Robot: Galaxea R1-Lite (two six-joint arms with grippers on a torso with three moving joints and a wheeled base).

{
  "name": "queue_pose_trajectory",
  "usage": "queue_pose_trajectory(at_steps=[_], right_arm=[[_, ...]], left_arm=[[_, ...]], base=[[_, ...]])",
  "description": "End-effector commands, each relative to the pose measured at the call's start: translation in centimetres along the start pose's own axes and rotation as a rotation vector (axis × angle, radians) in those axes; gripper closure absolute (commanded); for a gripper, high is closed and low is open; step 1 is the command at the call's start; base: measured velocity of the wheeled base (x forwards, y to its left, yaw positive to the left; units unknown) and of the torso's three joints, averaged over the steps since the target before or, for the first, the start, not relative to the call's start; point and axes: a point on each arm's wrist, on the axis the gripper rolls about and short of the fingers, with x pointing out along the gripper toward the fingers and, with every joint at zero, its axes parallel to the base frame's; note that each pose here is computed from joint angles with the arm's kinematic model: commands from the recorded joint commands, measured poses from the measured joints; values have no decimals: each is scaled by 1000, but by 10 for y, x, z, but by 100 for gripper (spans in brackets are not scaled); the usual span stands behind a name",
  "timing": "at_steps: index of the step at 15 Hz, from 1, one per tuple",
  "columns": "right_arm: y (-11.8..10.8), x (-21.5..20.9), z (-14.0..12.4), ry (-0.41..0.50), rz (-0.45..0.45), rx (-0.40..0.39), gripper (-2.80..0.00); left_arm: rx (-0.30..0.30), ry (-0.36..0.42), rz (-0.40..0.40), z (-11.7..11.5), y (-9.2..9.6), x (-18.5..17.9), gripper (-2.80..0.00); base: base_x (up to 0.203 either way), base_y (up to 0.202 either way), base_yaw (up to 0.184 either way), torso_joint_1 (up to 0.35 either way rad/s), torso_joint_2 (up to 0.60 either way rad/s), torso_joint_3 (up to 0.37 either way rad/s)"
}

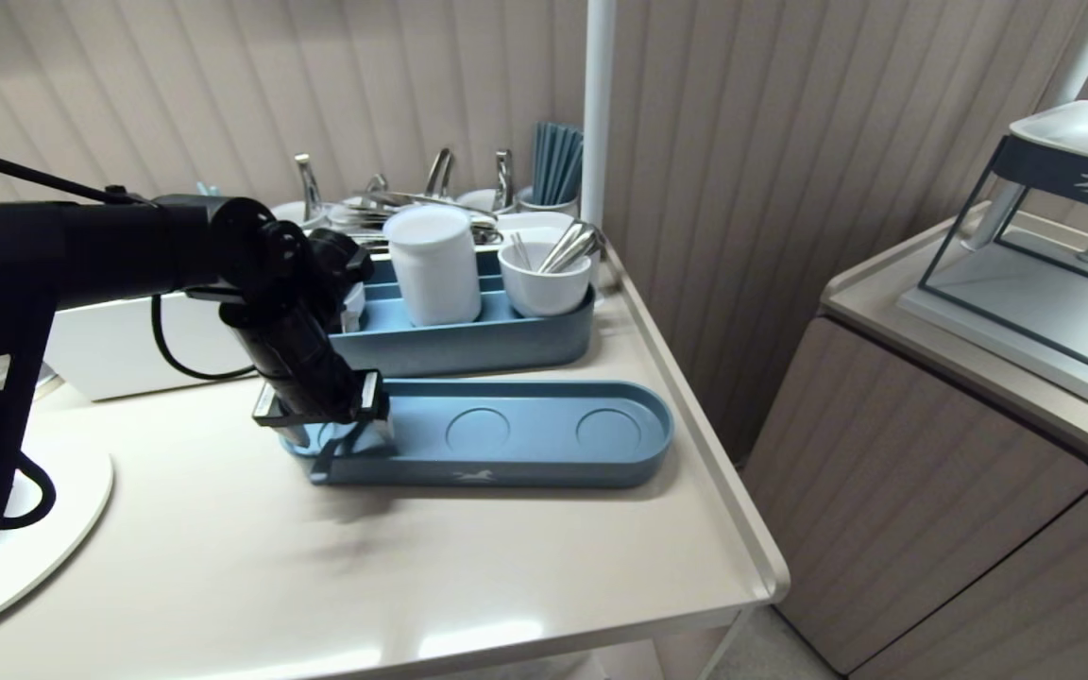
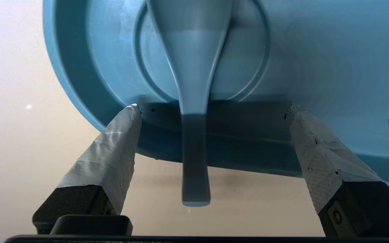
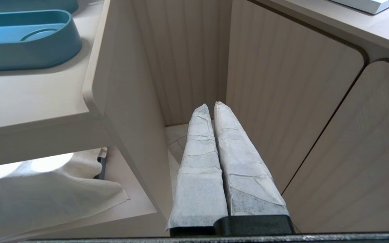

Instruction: Pick the spoon and place it in the bowl

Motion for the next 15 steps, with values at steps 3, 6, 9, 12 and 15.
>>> queue_pose_trajectory(at_steps=[3, 6, 9, 12, 15], right_arm=[[0, 0, 0, 0, 0, 0, 0], [0, 0, 0, 0, 0, 0, 0], [0, 0, 0, -1, 0, 0, 0], [0, 0, 0, -1, 0, 0, 0], [0, 0, 0, -1, 0, 0, 0]], left_arm=[[2, 15, 7, 0, -1, 5, -280], [3, 21, 9, 0, -1, 8, -280], [3, 25, 10, 0, -1, 9, -280], [3, 23, 9, 0, -1, 8, -280], [3, 21, 9, 0, -1, 7, -280]], base=[[0, 0, 0, 0, 0, 0], [0, 0, 0, 0, 0, 0], [0, 0, 0, 0, 0, 0], [0, 0, 0, 0, 0, 0], [0, 0, 0, 0, 0, 0]])
